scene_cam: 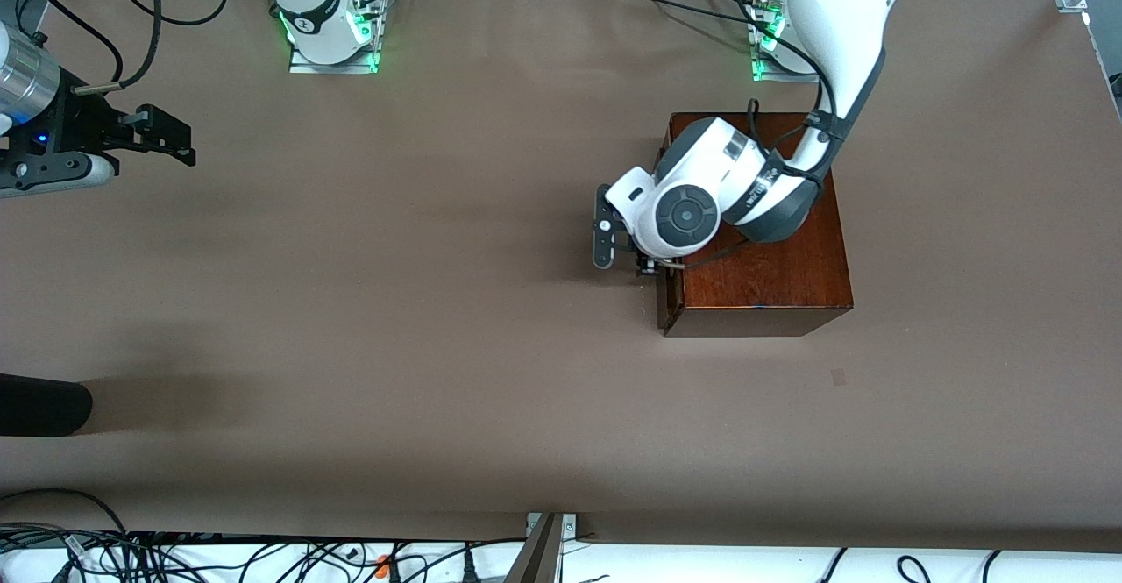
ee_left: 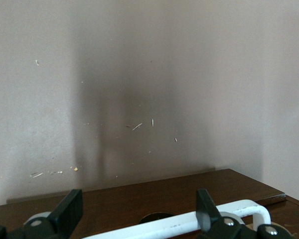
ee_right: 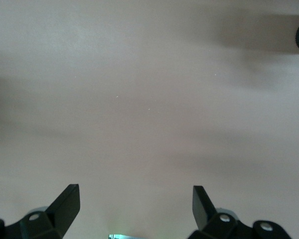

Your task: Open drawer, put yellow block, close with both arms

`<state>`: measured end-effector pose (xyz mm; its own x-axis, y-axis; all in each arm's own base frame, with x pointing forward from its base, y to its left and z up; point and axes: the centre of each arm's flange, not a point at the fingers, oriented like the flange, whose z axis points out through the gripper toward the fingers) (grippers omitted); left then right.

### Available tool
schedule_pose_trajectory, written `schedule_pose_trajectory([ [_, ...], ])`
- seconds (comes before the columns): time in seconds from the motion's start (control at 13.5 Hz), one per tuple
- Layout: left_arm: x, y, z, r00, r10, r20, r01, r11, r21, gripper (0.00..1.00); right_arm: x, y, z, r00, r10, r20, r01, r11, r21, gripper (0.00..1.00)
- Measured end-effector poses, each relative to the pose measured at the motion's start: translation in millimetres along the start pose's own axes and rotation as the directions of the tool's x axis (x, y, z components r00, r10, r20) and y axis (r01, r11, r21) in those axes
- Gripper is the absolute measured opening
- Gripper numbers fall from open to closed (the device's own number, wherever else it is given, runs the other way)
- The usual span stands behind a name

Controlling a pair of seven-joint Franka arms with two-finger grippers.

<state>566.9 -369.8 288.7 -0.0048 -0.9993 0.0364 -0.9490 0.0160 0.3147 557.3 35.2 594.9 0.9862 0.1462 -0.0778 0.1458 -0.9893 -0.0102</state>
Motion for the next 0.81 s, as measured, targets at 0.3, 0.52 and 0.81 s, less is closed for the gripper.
schedule_pose_trajectory([
  [0.3, 4.7, 4.3, -9.4, 1.000, 0.021, 0.015, -0.021, 0.999, 0.028, 1.00, 0.5, -0.6, 0.4, 1.000, -0.001, 0.000, 0.001, 1.000, 0.000, 1.00],
  [0.52, 21.2, 25.7, -54.3, 0.999, 0.040, -0.015, -0.039, 0.995, 0.096, 1.00, 0.8, -0.2, 0.6, 1.000, 0.000, 0.000, 0.000, 1.000, 0.000, 1.00],
  [0.81, 37.6, 73.4, -136.7, 0.992, -0.090, -0.089, 0.107, 0.972, 0.208, 1.00, 1.0, 0.1, 0.8, 1.000, 0.000, 0.000, 0.000, 1.000, 0.000, 1.00],
])
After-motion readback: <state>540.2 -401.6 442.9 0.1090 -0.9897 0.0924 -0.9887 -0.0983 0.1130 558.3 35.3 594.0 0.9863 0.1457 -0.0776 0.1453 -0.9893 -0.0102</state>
